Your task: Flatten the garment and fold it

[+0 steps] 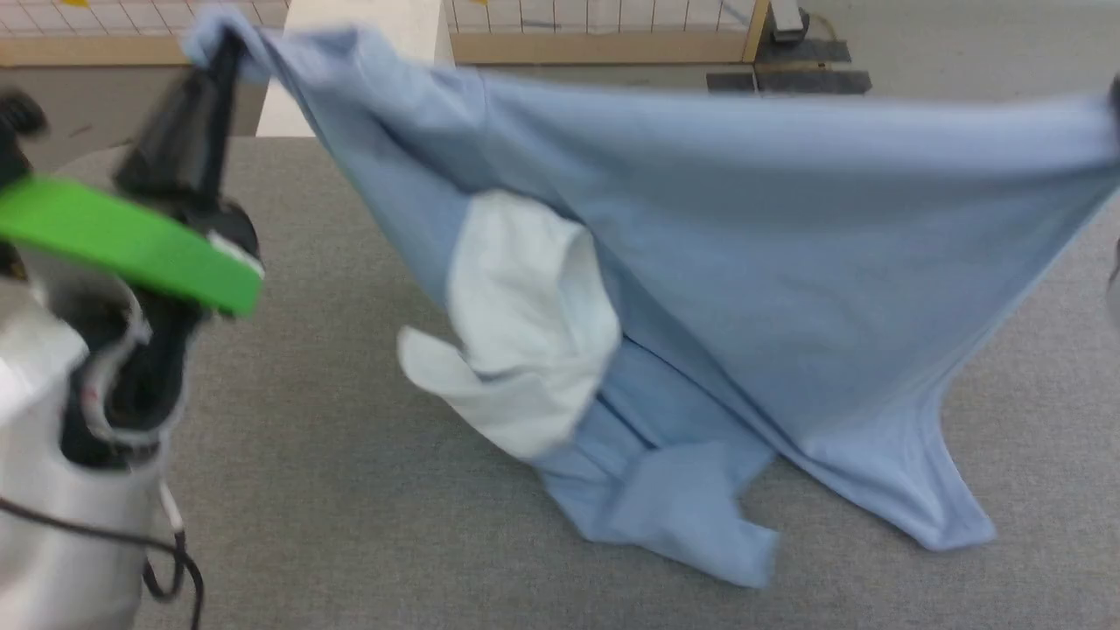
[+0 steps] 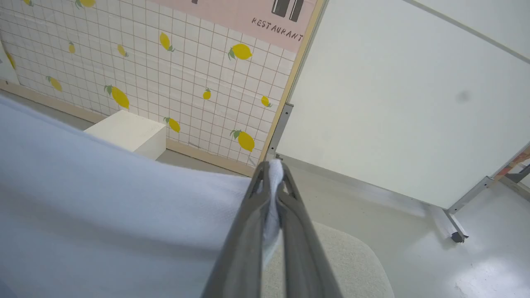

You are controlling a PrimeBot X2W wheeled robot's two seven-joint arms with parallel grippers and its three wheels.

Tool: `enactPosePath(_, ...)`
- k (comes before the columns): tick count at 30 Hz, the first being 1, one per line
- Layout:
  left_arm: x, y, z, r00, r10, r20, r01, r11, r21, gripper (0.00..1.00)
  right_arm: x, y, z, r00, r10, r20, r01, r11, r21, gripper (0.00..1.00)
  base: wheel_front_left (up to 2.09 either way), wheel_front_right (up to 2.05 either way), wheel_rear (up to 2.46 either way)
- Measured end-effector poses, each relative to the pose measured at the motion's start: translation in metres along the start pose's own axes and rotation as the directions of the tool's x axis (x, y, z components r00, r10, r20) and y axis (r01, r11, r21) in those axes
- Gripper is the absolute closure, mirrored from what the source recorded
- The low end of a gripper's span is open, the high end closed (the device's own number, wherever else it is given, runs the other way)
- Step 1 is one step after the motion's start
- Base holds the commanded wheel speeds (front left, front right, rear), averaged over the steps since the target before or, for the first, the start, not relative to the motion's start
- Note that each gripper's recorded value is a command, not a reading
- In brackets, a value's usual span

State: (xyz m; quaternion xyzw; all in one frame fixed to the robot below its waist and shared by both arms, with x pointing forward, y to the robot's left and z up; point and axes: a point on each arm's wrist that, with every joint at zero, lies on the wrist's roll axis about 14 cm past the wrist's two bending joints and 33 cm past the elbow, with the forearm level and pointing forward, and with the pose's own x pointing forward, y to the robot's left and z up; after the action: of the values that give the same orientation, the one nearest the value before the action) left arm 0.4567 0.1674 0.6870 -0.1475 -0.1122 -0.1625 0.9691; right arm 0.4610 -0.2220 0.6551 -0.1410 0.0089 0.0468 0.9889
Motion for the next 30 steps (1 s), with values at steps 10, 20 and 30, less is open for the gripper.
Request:
enactPosePath(10,0.088,0.016,0.051,0.993,-0.015,0.121,0.015,1.0,0.003,1.0,0.077,-0.016,0.058,0.999,-0.005,0.038,0.009,0.993,-0.115,1.0,0.0,0.0,0.0)
enactPosePath(20,0.159,0.056,0.082,0.948,0.07,0.311,-0.088,0.995,0.045,1.0,0.163,-0.036,0.079,0.988,-0.111,0.109,0.127,0.98,-0.155,1.0,0.0,0.0,0.0)
enactPosePath(30,0.193,0.081,0.07,0.872,0.059,0.486,-0.11,0.991,0.078,1.0,0.212,-0.04,0.071,0.956,-0.158,0.245,0.2,0.967,-0.156,1.0,0.0,0.0,0.0)
